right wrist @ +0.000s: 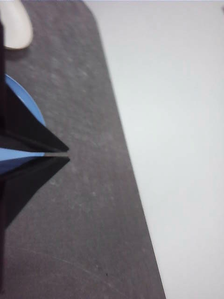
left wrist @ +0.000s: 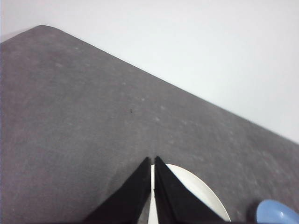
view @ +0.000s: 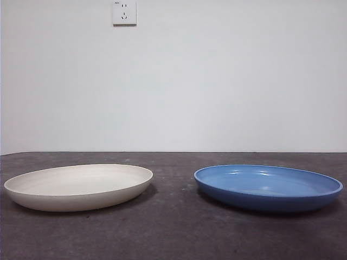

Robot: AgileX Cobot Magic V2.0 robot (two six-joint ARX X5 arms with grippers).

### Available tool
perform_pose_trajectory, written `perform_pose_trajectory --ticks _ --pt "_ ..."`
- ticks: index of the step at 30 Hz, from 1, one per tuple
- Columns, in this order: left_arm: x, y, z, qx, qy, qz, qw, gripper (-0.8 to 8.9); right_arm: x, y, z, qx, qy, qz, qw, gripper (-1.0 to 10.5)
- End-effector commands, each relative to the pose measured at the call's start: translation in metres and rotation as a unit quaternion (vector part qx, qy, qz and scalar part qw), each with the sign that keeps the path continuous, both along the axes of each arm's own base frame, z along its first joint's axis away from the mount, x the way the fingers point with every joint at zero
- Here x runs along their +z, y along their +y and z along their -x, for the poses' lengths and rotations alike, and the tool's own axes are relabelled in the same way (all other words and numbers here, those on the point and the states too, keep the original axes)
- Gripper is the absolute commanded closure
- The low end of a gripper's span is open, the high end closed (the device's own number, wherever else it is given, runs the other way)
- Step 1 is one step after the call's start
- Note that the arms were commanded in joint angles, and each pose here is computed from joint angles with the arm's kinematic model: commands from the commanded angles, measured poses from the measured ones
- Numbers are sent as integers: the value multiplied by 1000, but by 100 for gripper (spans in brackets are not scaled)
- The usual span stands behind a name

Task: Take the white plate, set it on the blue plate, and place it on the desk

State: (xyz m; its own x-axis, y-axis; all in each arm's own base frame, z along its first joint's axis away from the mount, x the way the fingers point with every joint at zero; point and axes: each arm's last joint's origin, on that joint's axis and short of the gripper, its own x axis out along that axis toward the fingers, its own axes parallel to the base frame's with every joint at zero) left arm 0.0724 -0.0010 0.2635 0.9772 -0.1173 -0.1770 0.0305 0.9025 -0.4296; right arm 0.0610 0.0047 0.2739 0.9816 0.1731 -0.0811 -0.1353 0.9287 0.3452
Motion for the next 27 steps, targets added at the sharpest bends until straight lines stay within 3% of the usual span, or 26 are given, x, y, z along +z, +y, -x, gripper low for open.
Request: perform_pose_trajectory --ticks 1,6,11,19,25,27 --pt "23 -1 -1 -37 6 -48 998 803 19 1 0 21 14 46 999 939" --pt "45 -3 -10 -86 50 -71 992 803 42 4 -11 84 78 74 991 939" --pt "59 -7 -22 -155 99 -82 980 803 60 7 -28 158 140 91 973 939" --pt "70 -22 -38 -290 155 -63 942 803 66 15 -49 255 221 102 936 939" --pt "68 -33 -41 -351 186 -79 914 803 58 25 -53 318 263 110 904 939" --pt "67 -35 -41 -363 194 -84 908 803 57 28 -52 331 265 113 899 939"
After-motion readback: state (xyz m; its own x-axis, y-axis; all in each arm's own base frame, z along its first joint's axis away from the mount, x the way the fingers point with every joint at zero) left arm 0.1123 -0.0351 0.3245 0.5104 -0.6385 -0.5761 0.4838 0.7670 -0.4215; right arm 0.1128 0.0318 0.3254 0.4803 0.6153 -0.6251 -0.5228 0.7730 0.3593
